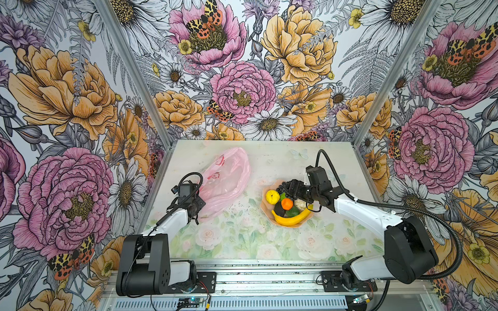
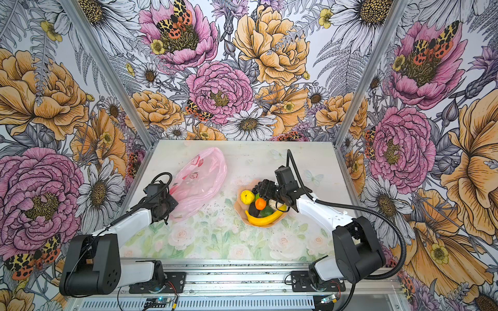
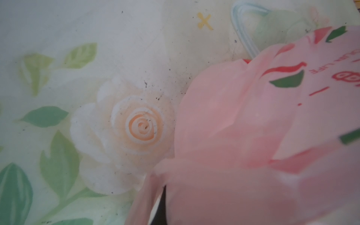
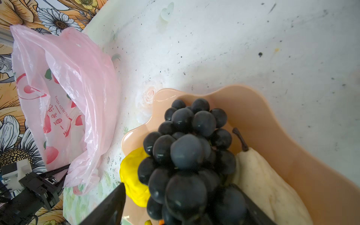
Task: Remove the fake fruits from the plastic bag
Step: 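Lower grapes into the bowl, open right gripper while left releases bag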
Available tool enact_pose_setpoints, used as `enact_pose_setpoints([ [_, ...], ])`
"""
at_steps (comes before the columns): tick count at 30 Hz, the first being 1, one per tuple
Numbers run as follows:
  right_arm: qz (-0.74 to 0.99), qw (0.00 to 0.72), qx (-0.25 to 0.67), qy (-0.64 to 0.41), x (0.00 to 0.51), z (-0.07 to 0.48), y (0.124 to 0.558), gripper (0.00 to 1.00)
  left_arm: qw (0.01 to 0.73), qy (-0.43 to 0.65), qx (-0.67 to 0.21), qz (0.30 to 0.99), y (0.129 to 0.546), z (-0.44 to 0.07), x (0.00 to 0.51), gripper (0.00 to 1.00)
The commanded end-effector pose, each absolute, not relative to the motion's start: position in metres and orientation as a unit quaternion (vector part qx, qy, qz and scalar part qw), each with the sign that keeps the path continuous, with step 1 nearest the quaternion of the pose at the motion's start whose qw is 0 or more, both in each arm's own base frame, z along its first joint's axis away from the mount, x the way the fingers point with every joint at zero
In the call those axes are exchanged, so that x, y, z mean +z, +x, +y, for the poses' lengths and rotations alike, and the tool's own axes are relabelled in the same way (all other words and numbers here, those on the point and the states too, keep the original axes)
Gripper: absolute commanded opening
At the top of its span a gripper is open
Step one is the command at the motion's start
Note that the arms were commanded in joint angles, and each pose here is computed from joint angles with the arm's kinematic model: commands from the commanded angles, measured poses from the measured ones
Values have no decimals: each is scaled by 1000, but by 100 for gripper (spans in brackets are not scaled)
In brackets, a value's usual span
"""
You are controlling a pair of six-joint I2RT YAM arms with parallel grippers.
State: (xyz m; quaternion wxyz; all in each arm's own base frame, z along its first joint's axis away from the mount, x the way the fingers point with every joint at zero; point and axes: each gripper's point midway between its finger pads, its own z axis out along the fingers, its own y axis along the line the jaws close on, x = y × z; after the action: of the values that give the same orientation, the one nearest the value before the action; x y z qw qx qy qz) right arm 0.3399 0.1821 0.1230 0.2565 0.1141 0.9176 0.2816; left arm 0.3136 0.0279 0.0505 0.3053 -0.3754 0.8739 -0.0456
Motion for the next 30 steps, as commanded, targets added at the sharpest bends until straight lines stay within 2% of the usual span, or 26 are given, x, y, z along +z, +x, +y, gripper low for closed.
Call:
enact_pose_setpoints([
  [1,909,283,280,126,137,173,343,83,310,-368,-52,875,316,28,51,0],
  [11,899,303,279,147,150,158,343,91,308,-353,-80,880,326,15,55,0],
  [13,898,310,269,156,153,150,343,99,305,-343,-87,884,332,8,57,0],
  [15,895,323,254,173,153,133,344,99,293,-331,-93,892,339,-1,57,0],
  [22,878,355,244,207,167,95,341,100,288,-213,-125,925,393,-72,87,0],
  [30,872,363,236,229,160,73,319,100,250,-69,-140,956,456,-154,105,0],
])
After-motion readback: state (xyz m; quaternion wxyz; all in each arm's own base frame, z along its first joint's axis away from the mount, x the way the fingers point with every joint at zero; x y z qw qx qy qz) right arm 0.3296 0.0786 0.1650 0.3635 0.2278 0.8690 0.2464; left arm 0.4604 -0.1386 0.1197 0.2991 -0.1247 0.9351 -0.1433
